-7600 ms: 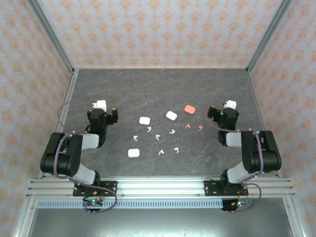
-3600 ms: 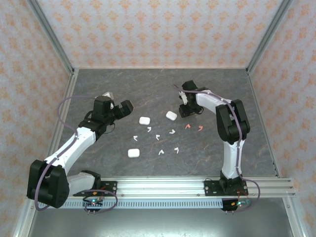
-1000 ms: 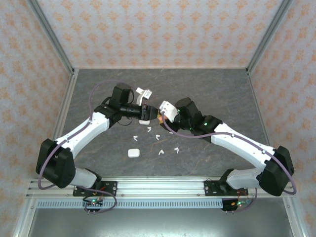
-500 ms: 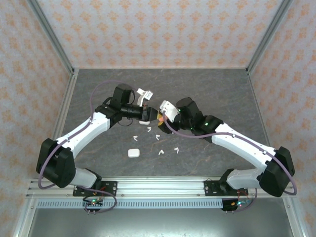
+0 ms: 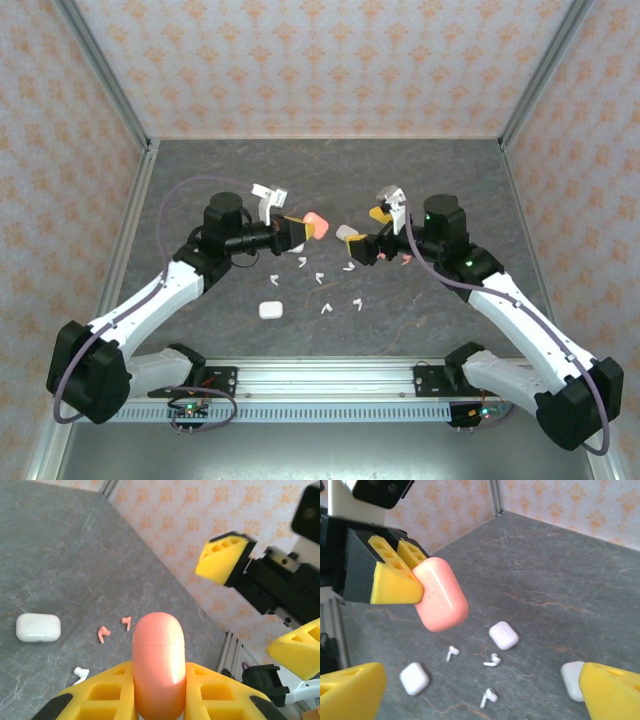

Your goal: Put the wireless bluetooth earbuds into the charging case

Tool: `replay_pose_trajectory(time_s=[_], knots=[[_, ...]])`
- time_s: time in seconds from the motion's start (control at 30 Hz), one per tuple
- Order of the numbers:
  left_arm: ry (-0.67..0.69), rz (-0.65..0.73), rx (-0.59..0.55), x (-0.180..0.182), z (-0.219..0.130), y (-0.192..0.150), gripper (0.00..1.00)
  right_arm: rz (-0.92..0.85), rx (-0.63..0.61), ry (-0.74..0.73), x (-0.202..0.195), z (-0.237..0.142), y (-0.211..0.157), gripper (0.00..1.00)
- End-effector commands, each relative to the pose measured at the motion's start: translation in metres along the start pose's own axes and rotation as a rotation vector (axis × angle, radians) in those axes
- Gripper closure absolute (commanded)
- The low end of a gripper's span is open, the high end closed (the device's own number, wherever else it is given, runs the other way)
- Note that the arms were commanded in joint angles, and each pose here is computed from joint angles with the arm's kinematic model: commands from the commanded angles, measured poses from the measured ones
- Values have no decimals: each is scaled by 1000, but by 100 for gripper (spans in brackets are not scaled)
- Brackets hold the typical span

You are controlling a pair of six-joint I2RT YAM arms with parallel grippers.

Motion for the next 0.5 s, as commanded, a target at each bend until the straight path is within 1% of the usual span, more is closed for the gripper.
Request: replay_pose_trajectory(time_s=[0.0, 0.17, 0.47], knots=[[-40, 120, -178, -22, -13, 30, 100, 23, -61, 164, 21, 3, 20, 1], [-58, 167, -206, -32, -22, 31, 100, 21, -51, 205, 24, 14, 24, 3], [-98, 206, -177, -45, -20, 28, 100, 9, -63, 216, 26, 27, 35, 7]])
Point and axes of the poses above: each hand's point on the last joint's axis, 136 mm out from that joint toward the fingers, its own z axis out along the fingers, its own x axis along the line the jaws close on, y = z × x, the point moved 4 cm from there along -z, back along the fingers, and after that the axes turned 8 degrees about z, right-handed, at the moved point
